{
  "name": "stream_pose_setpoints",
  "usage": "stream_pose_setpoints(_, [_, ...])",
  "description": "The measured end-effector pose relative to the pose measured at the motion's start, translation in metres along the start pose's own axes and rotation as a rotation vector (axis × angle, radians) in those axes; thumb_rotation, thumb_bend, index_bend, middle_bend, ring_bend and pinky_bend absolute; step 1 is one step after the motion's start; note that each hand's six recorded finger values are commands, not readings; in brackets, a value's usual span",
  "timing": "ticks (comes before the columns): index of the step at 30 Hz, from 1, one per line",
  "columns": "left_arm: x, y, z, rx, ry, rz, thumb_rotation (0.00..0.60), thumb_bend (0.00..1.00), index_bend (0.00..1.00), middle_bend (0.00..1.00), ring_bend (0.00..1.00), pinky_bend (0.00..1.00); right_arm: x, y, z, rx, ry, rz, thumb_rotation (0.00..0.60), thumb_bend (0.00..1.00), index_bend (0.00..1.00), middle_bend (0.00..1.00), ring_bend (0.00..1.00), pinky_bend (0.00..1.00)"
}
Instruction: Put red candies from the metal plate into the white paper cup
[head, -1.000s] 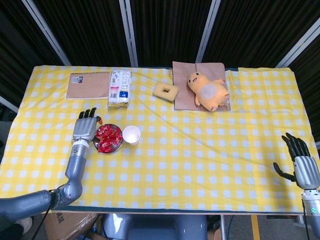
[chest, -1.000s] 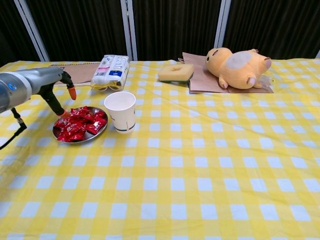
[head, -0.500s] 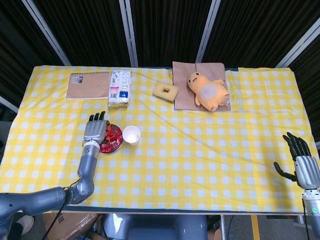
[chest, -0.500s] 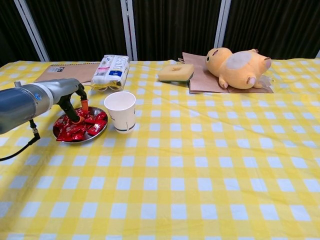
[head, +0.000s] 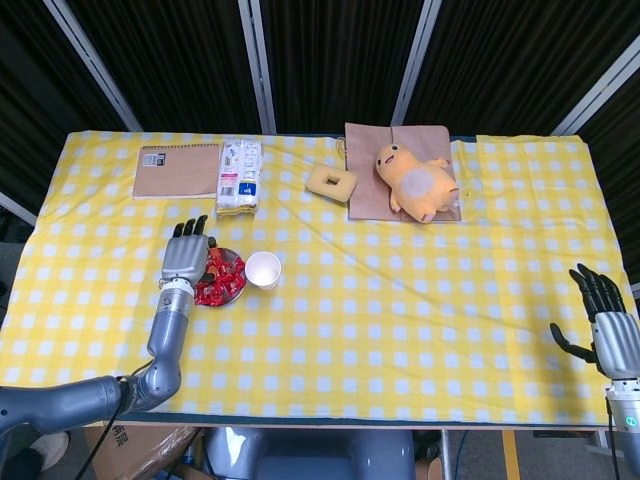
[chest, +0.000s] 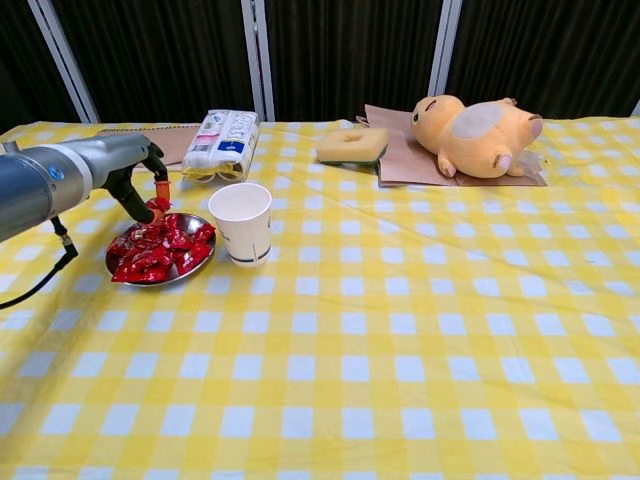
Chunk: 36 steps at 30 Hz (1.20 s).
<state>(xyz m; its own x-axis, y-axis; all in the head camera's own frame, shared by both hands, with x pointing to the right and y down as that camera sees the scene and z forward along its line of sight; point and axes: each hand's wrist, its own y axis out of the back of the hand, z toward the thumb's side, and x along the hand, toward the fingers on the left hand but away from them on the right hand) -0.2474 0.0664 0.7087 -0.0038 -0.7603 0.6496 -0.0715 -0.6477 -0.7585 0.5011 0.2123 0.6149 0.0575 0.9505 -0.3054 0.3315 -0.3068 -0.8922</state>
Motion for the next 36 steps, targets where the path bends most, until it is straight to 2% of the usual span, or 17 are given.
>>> stream_pose_setpoints(9, [-0.017, 0.039, 0.038, -0.056, -0.117, 0.055, 0.6, 0.42, 0.53, 0.0, 0.0, 0.02, -0.001, 0.0, -0.001, 0.002, -0.004, -0.002, 0.6, 0.41, 0.0, 0.01, 0.0, 0.0])
stream_pose_setpoints(12, [-0.02, 0.046, 0.053, -0.056, -0.149, 0.065, 0.6, 0.42, 0.53, 0.0, 0.0, 0.02, 0.0, 0.001, -0.001, 0.001, -0.005, -0.002, 0.6, 0.41, 0.0, 0.01, 0.0, 0.0])
stream_pose_setpoints(18, [-0.024, 0.039, 0.079, -0.053, -0.192, 0.046, 0.6, 0.4, 0.52, 0.0, 0.0, 0.02, 0.0, 0.001, -0.001, 0.0, -0.001, -0.003, 0.6, 0.41, 0.0, 0.01, 0.0, 0.0])
stream_pose_setpoints(24, [-0.024, 0.025, 0.09, -0.019, -0.197, 0.018, 0.6, 0.34, 0.48, 0.0, 0.0, 0.02, 0.0, 0.002, 0.0, -0.005, 0.001, -0.006, 0.6, 0.41, 0.0, 0.01, 0.0, 0.0])
stream_pose_setpoints(30, [-0.025, 0.013, 0.092, 0.004, -0.192, -0.005, 0.6, 0.31, 0.44, 0.0, 0.0, 0.02, 0.0, 0.002, 0.0, -0.008, 0.003, -0.009, 0.6, 0.41, 0.0, 0.01, 0.0, 0.0])
stream_pose_setpoints(36, [-0.024, 0.018, 0.083, 0.0, -0.172, 0.01, 0.6, 0.31, 0.43, 0.0, 0.0, 0.02, 0.0, 0.002, -0.001, -0.004, 0.001, -0.007, 0.6, 0.41, 0.0, 0.01, 0.0, 0.0])
